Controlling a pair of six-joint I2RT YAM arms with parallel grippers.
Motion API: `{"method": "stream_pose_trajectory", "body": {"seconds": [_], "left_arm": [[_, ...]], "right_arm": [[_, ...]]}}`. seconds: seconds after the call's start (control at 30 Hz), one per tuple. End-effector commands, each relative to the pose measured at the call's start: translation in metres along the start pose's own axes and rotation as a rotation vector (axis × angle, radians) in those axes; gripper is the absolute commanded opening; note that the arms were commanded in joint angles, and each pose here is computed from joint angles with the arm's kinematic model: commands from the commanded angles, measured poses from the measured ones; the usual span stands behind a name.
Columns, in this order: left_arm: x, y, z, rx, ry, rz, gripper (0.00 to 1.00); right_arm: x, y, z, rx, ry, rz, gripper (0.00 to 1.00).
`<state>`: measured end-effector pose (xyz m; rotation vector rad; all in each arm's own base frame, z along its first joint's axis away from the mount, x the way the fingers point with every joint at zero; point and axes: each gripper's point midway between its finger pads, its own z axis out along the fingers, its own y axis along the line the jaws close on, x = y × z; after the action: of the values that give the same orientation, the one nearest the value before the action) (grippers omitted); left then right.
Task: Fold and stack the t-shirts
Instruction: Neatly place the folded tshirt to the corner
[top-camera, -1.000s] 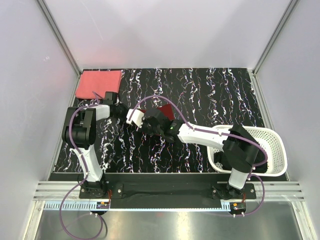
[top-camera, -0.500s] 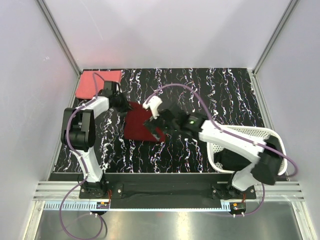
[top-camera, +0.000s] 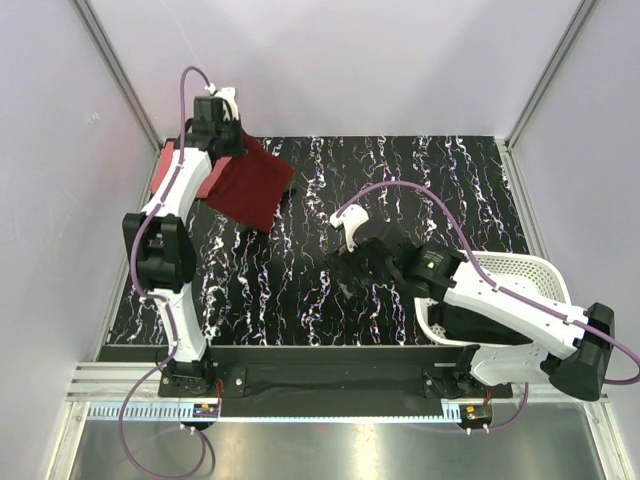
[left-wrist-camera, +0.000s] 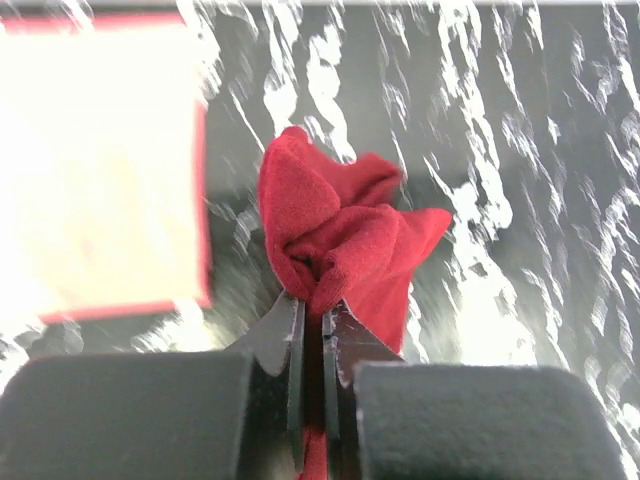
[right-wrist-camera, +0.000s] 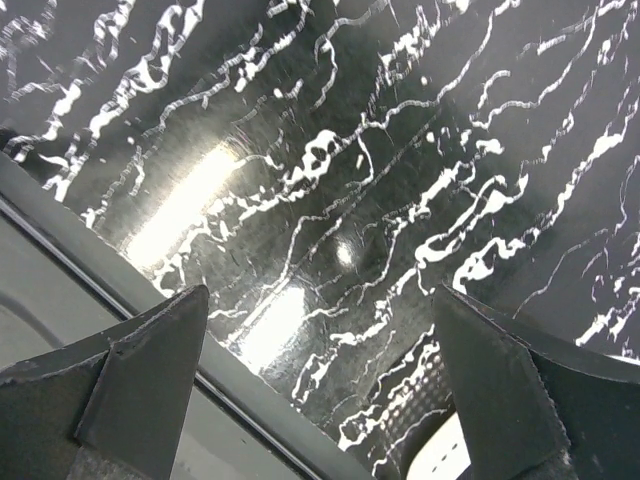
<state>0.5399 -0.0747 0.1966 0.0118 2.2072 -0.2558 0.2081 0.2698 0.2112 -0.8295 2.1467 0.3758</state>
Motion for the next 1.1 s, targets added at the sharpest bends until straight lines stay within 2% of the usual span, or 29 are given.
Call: {"method": "stream_pose_trajectory", "body": {"seconds": [0.0,0.03,0.07,0.13,0.17,0.43,0.5,0.63,0.9,1.07], "left_arm": [[-0.037,0.026,0.009,-0.118,-0.052,0.116,0.0],[-0.03,0.03,0.022,-0.12,-0.023,0.119,0.0],[-0.046,0.027,0.019,-0.118,-0.053,0.126,0.0],[-0.047,0.036,0.028,-0.154,-0.042,0.123,0.0],[-0.062,0.038,0.024,-0.176,-0.074,0.123,0.0],[-0.093,0.046,0.009,-0.217,-0.151,0.141,0.0],[-0.105,0.051,0.005,-0.198,-0.172,0.134,0.0],[-0.103,0.06,0.002,-0.177,-0.15,0.107,0.0],[-0.126,0.053,-0.022,-0.132,-0.214,0.151,0.0],[-0.134,0.047,-0.022,-0.097,-0.232,0.151,0.0]], "right_arm": [[-0.005,-0.01,0.005,0.046,-0.03,0.027,1.0],[-0.006,-0.013,0.007,0.056,-0.032,0.027,1.0],[-0.008,-0.016,0.01,0.063,-0.04,0.016,1.0],[-0.007,-0.027,0.018,0.092,-0.018,0.013,1.0],[-0.012,-0.033,0.019,0.107,-0.02,0.015,1.0],[-0.016,-0.063,0.035,0.13,0.009,0.08,1.0],[-0.013,-0.066,0.038,0.135,0.021,0.088,1.0],[-0.011,-0.071,0.039,0.141,0.035,0.091,1.0],[-0.016,-0.081,0.045,0.155,0.037,0.083,1.0],[-0.019,-0.085,0.048,0.153,0.041,0.084,1.0]]}}
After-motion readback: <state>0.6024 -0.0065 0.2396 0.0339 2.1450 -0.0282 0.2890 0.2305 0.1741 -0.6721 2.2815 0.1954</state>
